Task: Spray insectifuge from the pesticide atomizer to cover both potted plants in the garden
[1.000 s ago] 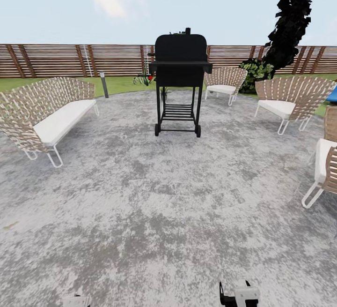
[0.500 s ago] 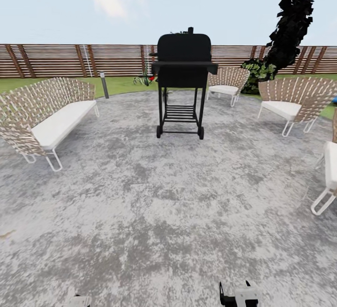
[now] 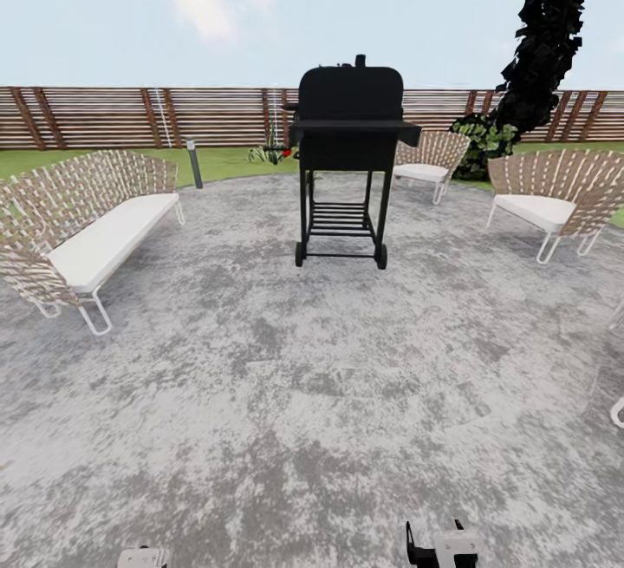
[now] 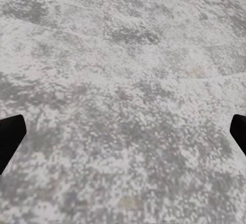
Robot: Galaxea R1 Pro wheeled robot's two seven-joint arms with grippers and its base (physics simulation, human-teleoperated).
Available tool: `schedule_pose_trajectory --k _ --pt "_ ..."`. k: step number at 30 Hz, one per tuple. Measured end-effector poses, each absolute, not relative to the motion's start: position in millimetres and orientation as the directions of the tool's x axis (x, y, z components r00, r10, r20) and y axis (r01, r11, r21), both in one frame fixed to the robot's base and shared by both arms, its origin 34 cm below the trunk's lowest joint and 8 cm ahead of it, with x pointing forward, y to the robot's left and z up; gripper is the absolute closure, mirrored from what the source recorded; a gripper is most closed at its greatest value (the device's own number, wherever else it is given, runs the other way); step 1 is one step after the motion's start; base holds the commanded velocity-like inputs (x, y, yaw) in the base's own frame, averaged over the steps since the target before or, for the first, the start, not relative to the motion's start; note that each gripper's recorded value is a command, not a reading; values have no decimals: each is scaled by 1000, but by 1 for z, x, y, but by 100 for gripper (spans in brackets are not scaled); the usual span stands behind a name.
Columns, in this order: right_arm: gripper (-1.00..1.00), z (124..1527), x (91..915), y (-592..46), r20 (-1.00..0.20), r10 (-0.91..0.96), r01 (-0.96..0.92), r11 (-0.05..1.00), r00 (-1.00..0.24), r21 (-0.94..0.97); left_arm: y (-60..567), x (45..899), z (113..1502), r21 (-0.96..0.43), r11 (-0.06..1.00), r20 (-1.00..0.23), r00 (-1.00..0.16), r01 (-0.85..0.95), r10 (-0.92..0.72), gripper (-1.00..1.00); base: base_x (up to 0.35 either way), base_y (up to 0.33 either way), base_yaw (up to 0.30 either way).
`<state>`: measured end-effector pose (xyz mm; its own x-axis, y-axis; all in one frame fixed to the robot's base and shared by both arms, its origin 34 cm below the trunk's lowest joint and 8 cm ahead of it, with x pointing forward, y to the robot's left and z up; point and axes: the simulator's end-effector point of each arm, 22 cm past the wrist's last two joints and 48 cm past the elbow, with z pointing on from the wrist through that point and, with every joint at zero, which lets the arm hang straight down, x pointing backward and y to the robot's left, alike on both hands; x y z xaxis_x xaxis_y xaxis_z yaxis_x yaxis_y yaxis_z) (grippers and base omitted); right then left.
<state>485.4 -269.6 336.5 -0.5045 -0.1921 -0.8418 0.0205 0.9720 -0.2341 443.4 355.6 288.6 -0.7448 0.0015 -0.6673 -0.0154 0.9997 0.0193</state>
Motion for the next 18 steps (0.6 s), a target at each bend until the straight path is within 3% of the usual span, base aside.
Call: schedule_pose_trajectory --k 18 --pt "-100 342 489 -270 -849 -192 24 972 -493 -234 356 448 293 19 1000 -678 -735 -15 2 100 339 12 0"
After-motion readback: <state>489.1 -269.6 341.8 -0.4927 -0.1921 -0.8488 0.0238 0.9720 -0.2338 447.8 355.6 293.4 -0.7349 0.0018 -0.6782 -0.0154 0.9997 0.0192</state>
